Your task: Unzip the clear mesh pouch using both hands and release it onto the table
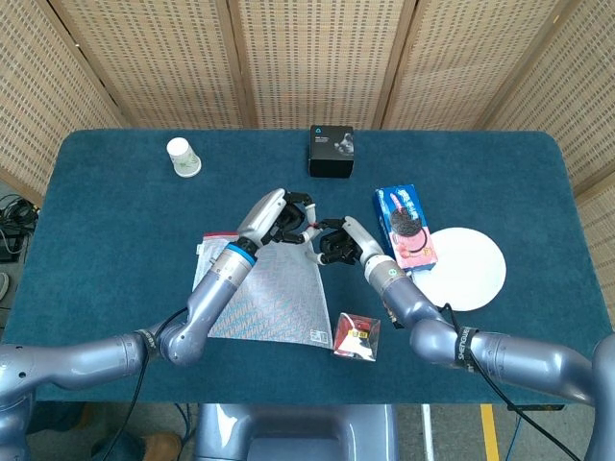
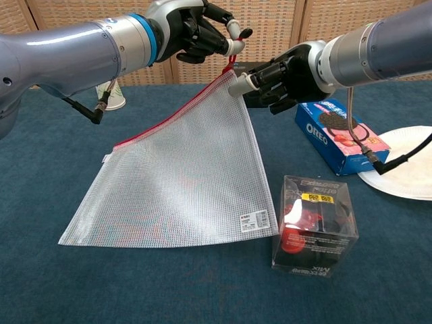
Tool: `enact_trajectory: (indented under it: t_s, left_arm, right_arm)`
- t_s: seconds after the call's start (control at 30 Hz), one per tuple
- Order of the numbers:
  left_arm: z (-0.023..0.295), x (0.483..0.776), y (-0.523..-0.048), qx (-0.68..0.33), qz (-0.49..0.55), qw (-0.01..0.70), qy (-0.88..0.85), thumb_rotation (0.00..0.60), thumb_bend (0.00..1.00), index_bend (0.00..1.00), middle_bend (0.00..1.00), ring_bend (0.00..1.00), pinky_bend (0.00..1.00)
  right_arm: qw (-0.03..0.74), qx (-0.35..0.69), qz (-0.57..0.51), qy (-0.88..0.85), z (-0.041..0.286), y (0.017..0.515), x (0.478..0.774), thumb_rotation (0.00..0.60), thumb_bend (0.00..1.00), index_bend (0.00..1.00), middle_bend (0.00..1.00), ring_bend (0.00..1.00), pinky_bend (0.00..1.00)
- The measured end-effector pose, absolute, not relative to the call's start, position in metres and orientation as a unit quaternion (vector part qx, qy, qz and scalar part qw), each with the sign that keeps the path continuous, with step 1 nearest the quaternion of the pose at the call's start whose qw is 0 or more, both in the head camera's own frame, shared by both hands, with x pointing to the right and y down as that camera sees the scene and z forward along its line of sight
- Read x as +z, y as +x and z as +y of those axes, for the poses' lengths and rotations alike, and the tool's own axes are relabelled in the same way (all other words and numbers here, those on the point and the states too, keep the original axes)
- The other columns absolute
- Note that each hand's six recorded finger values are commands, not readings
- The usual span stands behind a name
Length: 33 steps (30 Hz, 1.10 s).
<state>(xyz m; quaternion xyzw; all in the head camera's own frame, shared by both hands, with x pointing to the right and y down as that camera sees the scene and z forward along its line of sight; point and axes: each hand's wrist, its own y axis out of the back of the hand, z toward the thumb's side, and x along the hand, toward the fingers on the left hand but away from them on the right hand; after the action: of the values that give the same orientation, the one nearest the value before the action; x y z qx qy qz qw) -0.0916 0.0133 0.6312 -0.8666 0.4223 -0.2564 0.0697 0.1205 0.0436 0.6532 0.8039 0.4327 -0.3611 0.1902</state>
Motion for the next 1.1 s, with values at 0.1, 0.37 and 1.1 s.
enact_trajectory:
  t_s: [0.1,0.37,1.1]
  left_arm:
    - [0.0141,0.6329,-0.0913,-0.258,0.421,0.069,-0.867,0.6,0.88,0.84,0.95,0.96,1.0]
    - [0.0148,0.6336,-0.0899,-0.258,0.421,0.066,-0.867,0.6,0.88,0.84,0.95,0.96,1.0]
    - [0.019,0.635,-0.086,-0.258,0.415,0.059,-0.87,0.6,0.88,0.84,0.95,0.96,1.0]
  right_arm:
    - [0.191,-0.358,0.435,0.804,0.0423,0.1193,0.6516,0.6,0.44,0.52,0.84,0.88,1.0]
    - [0.194,-0.356,0.441,0.801,0.0412,0.1195,0.6511,0.6,0.45,0.52,0.84,0.88,1.0]
    - [0.195,-0.357,0.444,0.798,0.0414,0.1208,0.6514,0.6,0.65,0.56,0.85,0.88,1.0]
